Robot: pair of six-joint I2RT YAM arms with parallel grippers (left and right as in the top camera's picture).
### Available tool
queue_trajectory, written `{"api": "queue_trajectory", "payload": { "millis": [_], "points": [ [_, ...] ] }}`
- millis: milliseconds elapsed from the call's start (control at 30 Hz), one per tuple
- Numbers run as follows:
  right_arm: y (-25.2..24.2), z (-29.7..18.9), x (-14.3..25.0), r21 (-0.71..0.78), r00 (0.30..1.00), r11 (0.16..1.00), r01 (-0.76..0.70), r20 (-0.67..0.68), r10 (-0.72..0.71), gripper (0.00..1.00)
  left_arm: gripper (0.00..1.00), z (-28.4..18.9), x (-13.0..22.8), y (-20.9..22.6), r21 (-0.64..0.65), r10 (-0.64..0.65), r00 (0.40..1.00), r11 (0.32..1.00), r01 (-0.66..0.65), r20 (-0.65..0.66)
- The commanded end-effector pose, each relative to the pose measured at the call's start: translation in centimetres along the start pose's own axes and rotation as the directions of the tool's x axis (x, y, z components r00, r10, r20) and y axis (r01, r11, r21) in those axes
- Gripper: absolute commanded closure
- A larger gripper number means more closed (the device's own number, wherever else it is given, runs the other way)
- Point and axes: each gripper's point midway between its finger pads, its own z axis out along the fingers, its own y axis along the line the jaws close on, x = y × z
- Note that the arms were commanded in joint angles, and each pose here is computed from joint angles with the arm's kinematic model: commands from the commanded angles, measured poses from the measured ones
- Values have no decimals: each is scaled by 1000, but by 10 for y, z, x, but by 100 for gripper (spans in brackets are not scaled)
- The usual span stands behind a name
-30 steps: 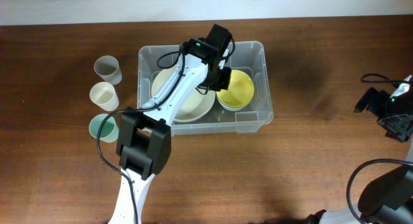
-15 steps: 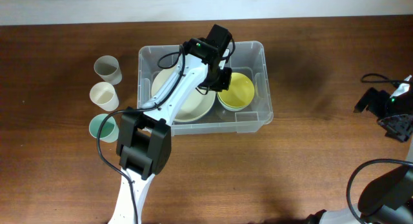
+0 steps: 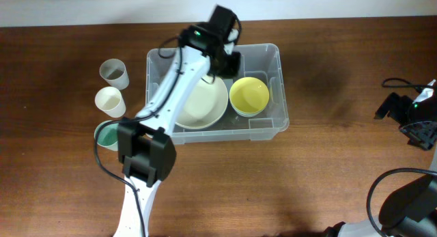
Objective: Pack container
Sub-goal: 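Open the left gripper to release the yellow bowl and lift away, then move the left gripper to the grey cup at back left and grasp it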
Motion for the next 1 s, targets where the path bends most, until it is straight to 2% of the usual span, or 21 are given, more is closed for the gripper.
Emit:
{"api": "queue_trajectory", "payload": {
  "millis": [0,33,67,133,167,233,300,333,467,600,733,967],
  "points": [
    [0,-1,1,-3,1000,1000,6,5,-6,1,72,-23,-20,22,-13,-22,998,1000,23,59],
    [0,-1,1,-3,1000,1000,6,5,-6,1,71,-27,-24,29,-28,-30,997,999,32,71],
    [0,-1,0,-3,1000,1000,6,5,-6,1,66,-34,-29,40,-58,-41,995,997,47,90],
    [0,-1,1,-3,1000,1000,6,5,-6,1,45,-48,-37,60,-106,-63,990,991,76,124],
    [0,-1,0,-3,1000,1000,6,6,-6,1,39,-56,-41,71,-126,-75,987,988,93,140],
    [0,-1,0,-3,1000,1000,6,5,-6,1,16,-78,-48,95,-171,-105,978,976,136,179],
    [0,-1,0,-3,1000,1000,6,5,-6,1,13,-102,-52,121,-204,-138,966,962,183,216],
    [0,-1,1,-3,1000,1000,6,5,-6,1,1,-117,-52,136,-218,-161,958,952,214,236],
    [0,-1,0,-3,1000,1000,6,5,-6,1,1,-167,-39,199,-243,-311,904,891,385,293],
    [0,-1,0,-3,1000,1000,6,5,-6,1,1,-192,-11,262,-289,-419,860,818,497,291],
    [0,-1,1,-3,1000,1000,6,5,-6,1,1,-186,12,306,-331,-472,848,781,530,243],
    [0,-1,0,-3,1000,1000,6,5,-6,1,1,-148,26,343,-357,-535,825,745,563,182]
  ]
}}
